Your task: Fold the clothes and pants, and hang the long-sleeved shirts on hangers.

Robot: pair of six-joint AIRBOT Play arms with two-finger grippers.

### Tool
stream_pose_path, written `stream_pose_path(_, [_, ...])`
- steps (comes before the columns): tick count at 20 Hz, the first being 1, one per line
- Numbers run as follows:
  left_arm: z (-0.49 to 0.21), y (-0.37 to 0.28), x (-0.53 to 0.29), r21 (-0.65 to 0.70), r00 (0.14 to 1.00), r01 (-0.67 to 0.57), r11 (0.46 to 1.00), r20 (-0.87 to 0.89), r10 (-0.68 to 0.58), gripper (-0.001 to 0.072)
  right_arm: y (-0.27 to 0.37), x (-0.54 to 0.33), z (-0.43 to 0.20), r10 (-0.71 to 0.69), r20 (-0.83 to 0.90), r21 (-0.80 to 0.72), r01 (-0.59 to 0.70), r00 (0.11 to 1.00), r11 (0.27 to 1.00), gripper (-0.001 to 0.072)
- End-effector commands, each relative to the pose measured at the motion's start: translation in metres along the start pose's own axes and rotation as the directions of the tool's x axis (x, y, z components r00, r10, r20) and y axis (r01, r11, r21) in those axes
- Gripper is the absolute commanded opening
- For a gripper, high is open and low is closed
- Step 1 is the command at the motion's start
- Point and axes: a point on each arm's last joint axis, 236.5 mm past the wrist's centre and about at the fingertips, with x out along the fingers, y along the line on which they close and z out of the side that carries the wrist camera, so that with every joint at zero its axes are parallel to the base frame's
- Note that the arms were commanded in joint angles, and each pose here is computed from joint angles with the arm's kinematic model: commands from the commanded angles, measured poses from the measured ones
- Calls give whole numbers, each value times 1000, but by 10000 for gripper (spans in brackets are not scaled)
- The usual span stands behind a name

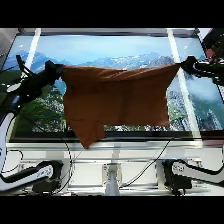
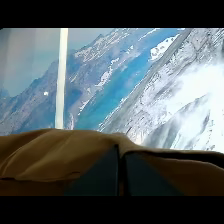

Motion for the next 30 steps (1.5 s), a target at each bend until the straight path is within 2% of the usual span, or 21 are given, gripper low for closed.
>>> stream_pose_path(1, [14,31,10,-10,997,-51,999,59,52,13,-23,39,1,-51,32,24,50,998,998,10])
stream_pose_path(4, [16,38,6,40,996,-83,996,46,81,10,-34,50,-25,-66,-69,2,67,995,998,10])
stream_pose_path(7, [4,57,2,171,973,-209,963,-58,222,9,-42,50,-50,-88,-171,-40,82,981,996,10])
stream_pose_path(10, [6,69,-12,365,909,-322,874,-138,393,9,-42,49,-52,-89,-180,-43,83,980,996,9])
stream_pose_path(12, [17,64,-18,484,883,-327,811,-150,445,9,-43,49,-50,-92,-172,-44,86,981,995,10])
stream_pose_path(13, [26,57,-17,519,887,-318,794,-132,442,11,-43,50,-48,-96,-163,-54,88,982,995,10])
stream_pose_path(16, [53,33,-8,668,917,-276,691,-32,397,12,-44,51,-42,-102,-137,-124,85,985,989,10])
stream_pose_path(20, [84,5,8,689,937,-328,646,150,315,13,-36,57,-28,-106,-71,-154,94,992,983,10])
stream_pose_path(23, [67,-6,24,768,947,-285,573,135,290,13,-17,69,-22,-98,-20,-193,93,995,977,10])
stream_pose_path(26, [29,8,43,784,947,-220,580,27,322,14,5,80,-16,-88,33,-238,93,996,967,10])
stream_pose_path(30, [12,43,45,793,915,-203,575,-55,400,13,0,88,-21,-130,31,-316,133,991,939,10])
